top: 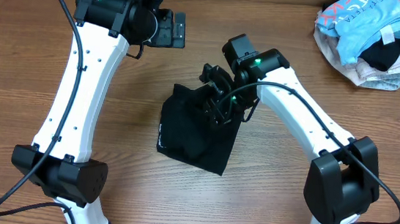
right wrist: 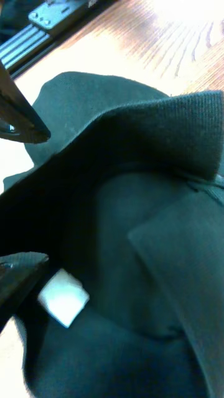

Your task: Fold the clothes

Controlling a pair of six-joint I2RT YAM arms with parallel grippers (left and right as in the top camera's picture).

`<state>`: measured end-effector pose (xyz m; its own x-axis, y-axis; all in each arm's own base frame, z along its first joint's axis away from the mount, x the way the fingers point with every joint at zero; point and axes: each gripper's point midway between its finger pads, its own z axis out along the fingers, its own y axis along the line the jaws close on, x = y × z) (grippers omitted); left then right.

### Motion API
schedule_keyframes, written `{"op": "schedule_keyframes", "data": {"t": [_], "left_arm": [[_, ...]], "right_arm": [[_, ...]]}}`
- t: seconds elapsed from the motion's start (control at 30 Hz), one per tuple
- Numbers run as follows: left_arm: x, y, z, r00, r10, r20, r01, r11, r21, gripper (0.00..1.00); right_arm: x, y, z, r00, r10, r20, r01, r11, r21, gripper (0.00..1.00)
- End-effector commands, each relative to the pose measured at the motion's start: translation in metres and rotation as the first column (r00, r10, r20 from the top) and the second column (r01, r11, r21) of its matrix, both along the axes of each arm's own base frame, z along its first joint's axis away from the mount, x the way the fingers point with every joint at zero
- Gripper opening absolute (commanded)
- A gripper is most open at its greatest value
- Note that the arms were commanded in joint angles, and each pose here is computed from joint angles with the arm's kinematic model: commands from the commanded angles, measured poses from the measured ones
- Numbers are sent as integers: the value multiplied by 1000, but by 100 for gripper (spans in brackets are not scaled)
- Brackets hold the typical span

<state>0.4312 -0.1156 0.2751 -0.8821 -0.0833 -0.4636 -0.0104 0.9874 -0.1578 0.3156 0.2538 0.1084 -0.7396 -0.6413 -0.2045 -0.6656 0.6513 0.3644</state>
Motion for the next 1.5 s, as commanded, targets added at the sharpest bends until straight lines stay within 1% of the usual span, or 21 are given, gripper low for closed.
{"op": "schedule_keyframes", "data": {"t": [0.0,0.03,0.1,0.17,0.2,0.23,0.43,0.6,0.7,0.77,0.87,0.93,1.03,1.1,1.17,1.27,1.3,1.37,1.43,1.47], "left_arm": [[-2,4,1,1000,-8,4,8,1000,21,100],[-2,4,1,1000,-8,3,8,1000,21,100],[-2,4,1,1000,-8,3,8,1000,21,100],[-2,4,0,1000,-8,1,8,1000,21,100],[-3,4,0,1000,-9,-2,9,1000,20,100],[-3,3,0,1000,-10,-6,10,1000,19,100],[-6,4,-6,1000,-10,-25,10,1000,25,100],[-9,6,-8,999,-8,-44,9,999,34,100],[-9,6,-10,999,-8,-48,9,999,35,100],[-9,6,-10,999,-7,-48,9,999,36,100],[-9,7,-10,999,-15,-47,17,999,46,100],[-9,7,-10,999,-28,-46,30,998,52,100],[-9,7,-10,999,-27,-44,30,998,52,100],[-8,7,-10,999,-27,-41,30,998,52,100],[-7,7,-9,999,-28,-37,29,998,51,100],[-7,7,-9,999,-27,-35,29,998,51,100],[-7,7,-9,999,-26,-35,28,998,54,100],[-7,10,-9,999,-18,-35,20,997,69,100],[-7,13,-10,999,-12,-35,14,997,81,100],[-7,13,-10,999,-11,-35,14,997,82,100]], "right_arm": [[-9,12,4,999,34,-16,-34,999,39,53],[-12,13,5,999,40,-24,-38,998,45,48],[-18,16,5,998,49,-43,-47,998,50,33],[-24,16,5,997,53,-65,-50,998,44,17],[-27,16,5,996,43,-79,-41,999,35,5],[-30,15,5,995,32,-95,-29,999,28,4],[-46,1,5,975,-79,-210,70,996,-54,4],[-74,-30,7,914,-240,-328,162,955,-247,4],[-84,-35,-1,889,-285,-357,181,937,-297,4],[-88,-45,-19,873,-340,-350,210,909,-359,4],[-100,-66,-52,839,-437,-323,259,844,-470,4],[-106,-77,-72,815,-491,-308,292,807,-514,4],[-103,-84,-89,786,-544,-294,352,784,-511,4],[-94,-84,-87,776,-559,-293,381,785,-489,4],[-83,-81,-78,770,-567,-292,409,790,-457,15],[-67,-77,-58,783,-562,-266,435,801,-410,40],[-63,-76,-51,787,-561,-255,445,804,-394,51],[-55,-74,-37,795,-560,-233,465,809,-359,68],[-48,-71,-30,804,-556,-209,481,816,-321,89],[-45,-70,-29,807,-555,-201,486,818,-308,95]]}}
